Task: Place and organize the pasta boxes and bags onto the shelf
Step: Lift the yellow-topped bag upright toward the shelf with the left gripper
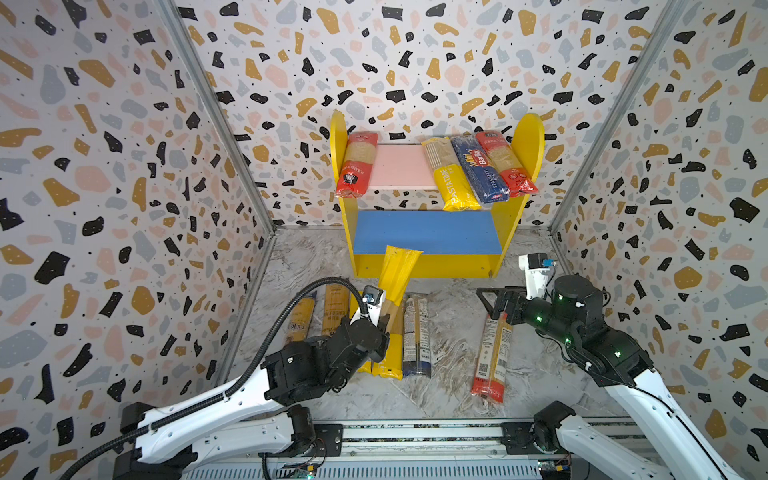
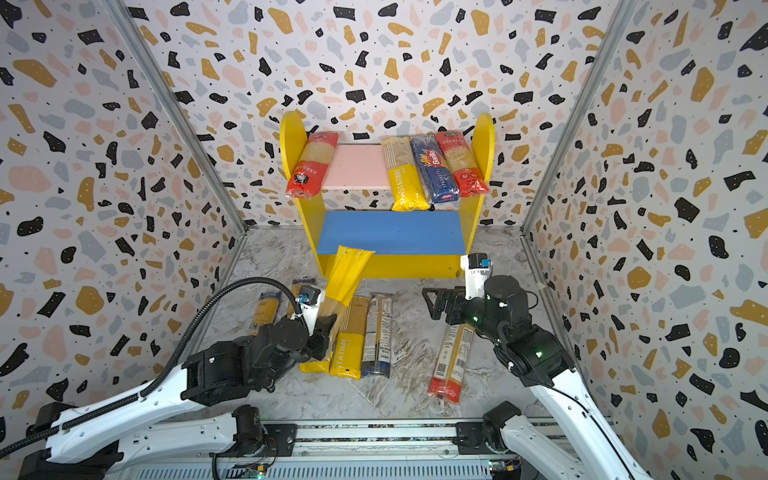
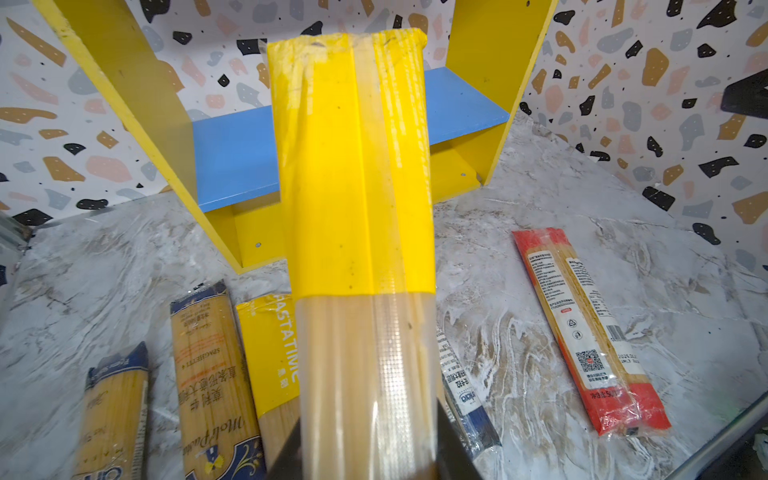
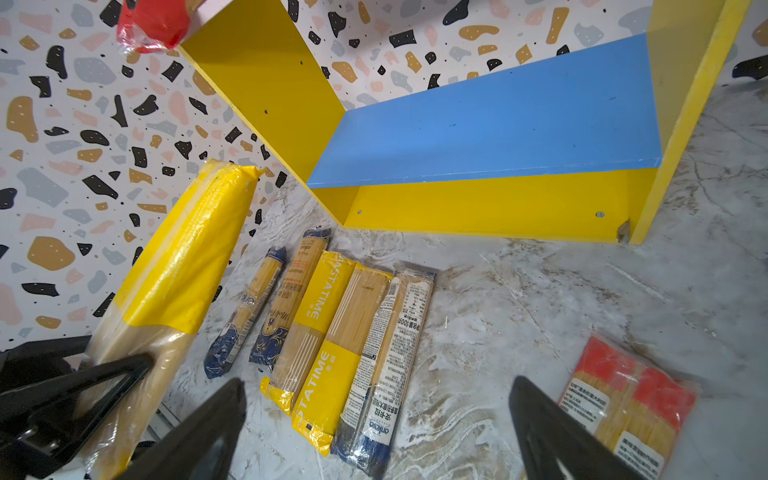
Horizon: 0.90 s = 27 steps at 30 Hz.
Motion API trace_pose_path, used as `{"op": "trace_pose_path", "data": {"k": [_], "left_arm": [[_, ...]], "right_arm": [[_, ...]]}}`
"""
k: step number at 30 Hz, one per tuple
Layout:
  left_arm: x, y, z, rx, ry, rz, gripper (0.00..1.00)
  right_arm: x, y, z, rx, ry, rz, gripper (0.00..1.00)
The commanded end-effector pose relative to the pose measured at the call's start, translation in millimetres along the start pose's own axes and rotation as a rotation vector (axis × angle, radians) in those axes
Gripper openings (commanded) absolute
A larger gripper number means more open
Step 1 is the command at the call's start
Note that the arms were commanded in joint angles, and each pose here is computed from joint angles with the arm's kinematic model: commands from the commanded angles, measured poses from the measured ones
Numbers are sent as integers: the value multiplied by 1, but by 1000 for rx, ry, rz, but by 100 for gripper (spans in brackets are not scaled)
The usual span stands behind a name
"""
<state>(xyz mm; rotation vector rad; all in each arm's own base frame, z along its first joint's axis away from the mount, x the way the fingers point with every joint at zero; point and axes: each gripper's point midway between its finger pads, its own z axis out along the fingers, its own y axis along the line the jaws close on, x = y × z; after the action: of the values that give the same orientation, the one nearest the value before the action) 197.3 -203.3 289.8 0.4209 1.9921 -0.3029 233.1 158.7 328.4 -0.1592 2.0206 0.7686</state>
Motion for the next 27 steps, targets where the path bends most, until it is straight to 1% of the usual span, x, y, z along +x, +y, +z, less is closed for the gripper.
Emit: {"op": "trace_pose_path", "data": {"k": [1, 6, 13, 20, 27], "left_arm": [[-63, 10, -30, -1, -193, -114, 0], [-87, 15, -46, 4, -246, -128, 0], [-123, 15, -65, 23, -315, -129, 0], [-165, 8, -68, -29, -367, -70, 0], [-219, 0, -65, -135, -438, 1, 0]], "right_arm": [[-19, 14, -10, -42, -48, -20, 99], [-26, 22, -12, -76, -72, -29, 99], [-28, 24, -9, -90, -72, -38, 99], [-29, 26, -6, -102, -77, -45, 99], [-36, 31, -6, -119, -94, -63, 99]]}}
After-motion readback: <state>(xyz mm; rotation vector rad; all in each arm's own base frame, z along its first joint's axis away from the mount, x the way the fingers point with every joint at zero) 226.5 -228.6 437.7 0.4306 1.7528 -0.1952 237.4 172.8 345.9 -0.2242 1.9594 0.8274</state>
